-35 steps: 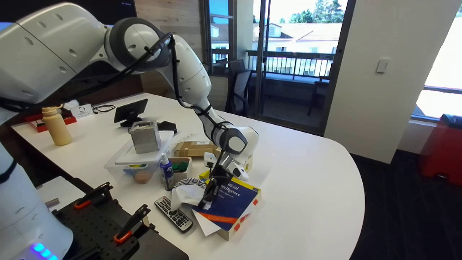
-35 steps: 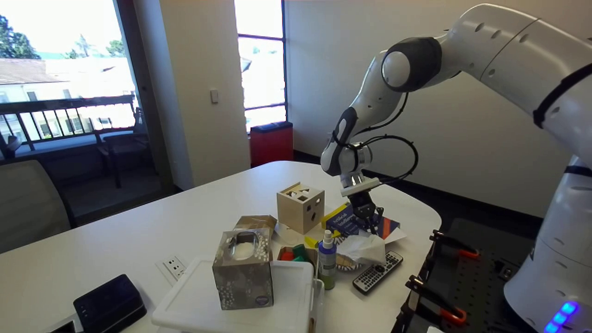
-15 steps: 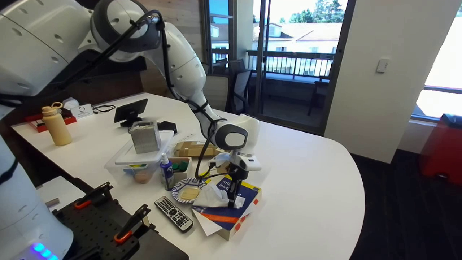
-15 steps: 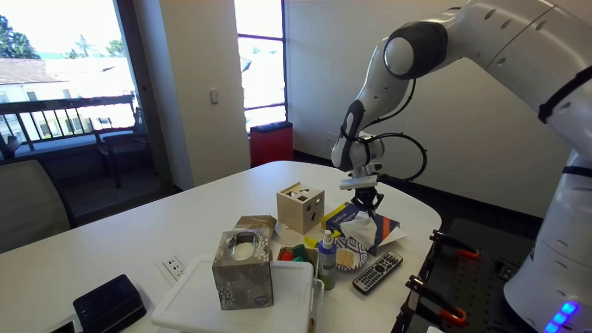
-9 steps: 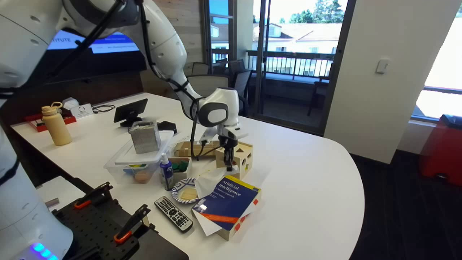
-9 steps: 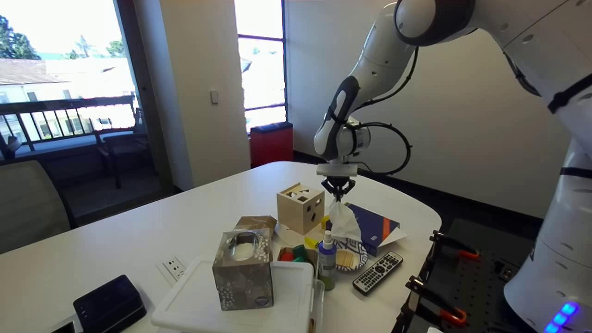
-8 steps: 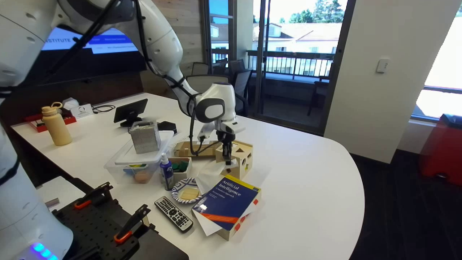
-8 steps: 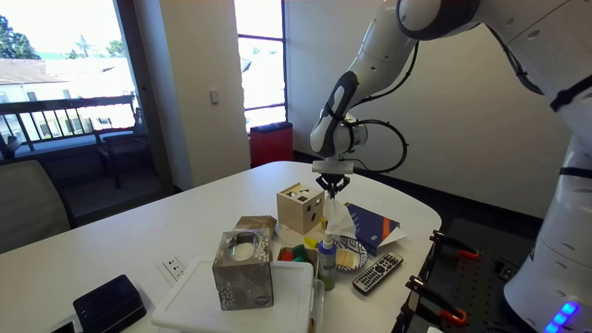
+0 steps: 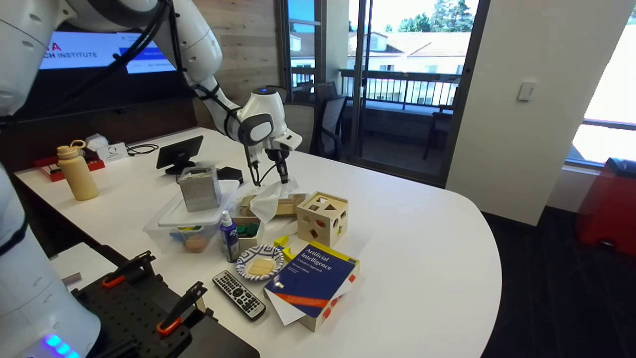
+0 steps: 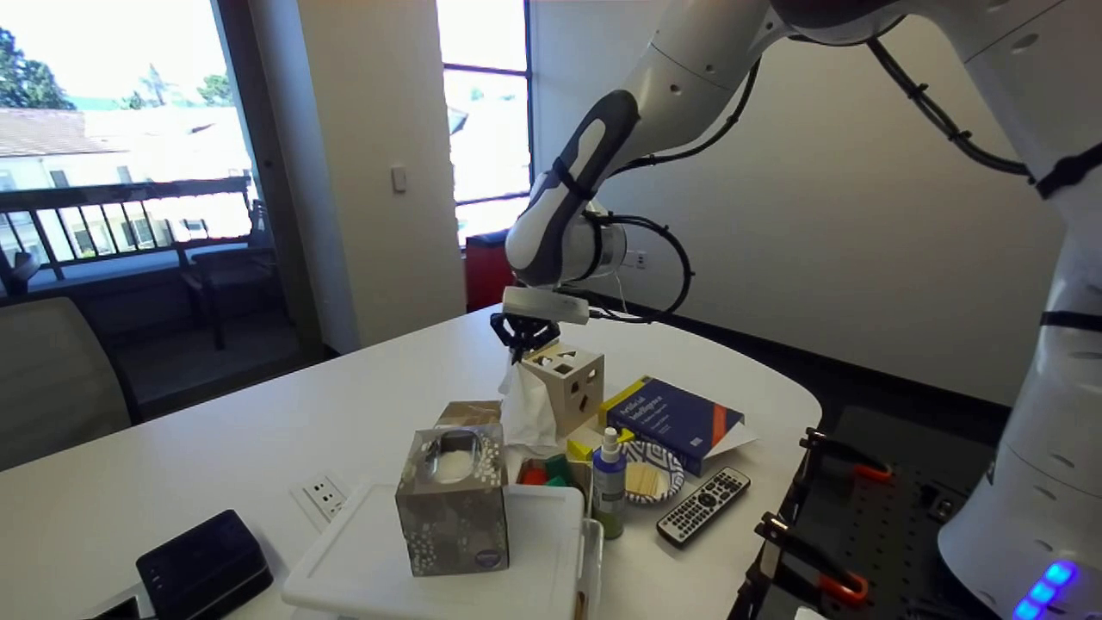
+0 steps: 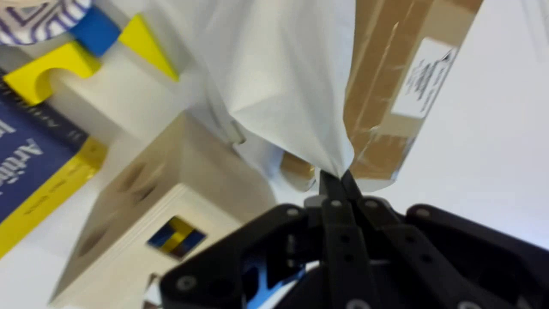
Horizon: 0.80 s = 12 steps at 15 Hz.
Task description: Wipe the book with the towel
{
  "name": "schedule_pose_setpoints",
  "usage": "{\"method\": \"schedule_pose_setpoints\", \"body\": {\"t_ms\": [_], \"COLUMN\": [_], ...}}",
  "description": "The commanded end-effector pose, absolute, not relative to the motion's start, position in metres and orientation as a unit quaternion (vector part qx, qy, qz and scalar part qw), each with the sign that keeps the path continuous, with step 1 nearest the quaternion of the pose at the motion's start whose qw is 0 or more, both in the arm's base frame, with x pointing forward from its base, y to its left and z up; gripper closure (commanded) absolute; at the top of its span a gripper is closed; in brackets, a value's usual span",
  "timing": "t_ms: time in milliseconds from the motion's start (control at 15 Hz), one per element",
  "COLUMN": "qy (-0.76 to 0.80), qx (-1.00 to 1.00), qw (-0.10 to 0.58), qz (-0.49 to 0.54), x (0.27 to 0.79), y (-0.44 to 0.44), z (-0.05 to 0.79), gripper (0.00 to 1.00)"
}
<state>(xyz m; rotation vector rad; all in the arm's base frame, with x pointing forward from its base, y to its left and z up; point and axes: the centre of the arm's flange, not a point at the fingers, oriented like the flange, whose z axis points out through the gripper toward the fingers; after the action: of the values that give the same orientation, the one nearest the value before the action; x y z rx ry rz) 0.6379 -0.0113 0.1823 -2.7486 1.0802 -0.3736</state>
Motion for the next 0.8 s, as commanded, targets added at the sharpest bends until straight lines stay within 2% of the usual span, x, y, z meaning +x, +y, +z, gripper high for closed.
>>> {"method": "schedule_pose_setpoints", "body": {"t_ms": [0,333,733], "qy": [0.282,0.161,0.035], "qx": [-0.941,-0.956,-0.952], "qw": [0.146,0.23,0.304], "qz": [-0.119,-0.082,0.002], "x": [0.651,0.657,0.656], "y": [0.028,0.081,0.1], "z": [0.161,0.125,0.077], "gripper": [1.0,1.0,1.0]}}
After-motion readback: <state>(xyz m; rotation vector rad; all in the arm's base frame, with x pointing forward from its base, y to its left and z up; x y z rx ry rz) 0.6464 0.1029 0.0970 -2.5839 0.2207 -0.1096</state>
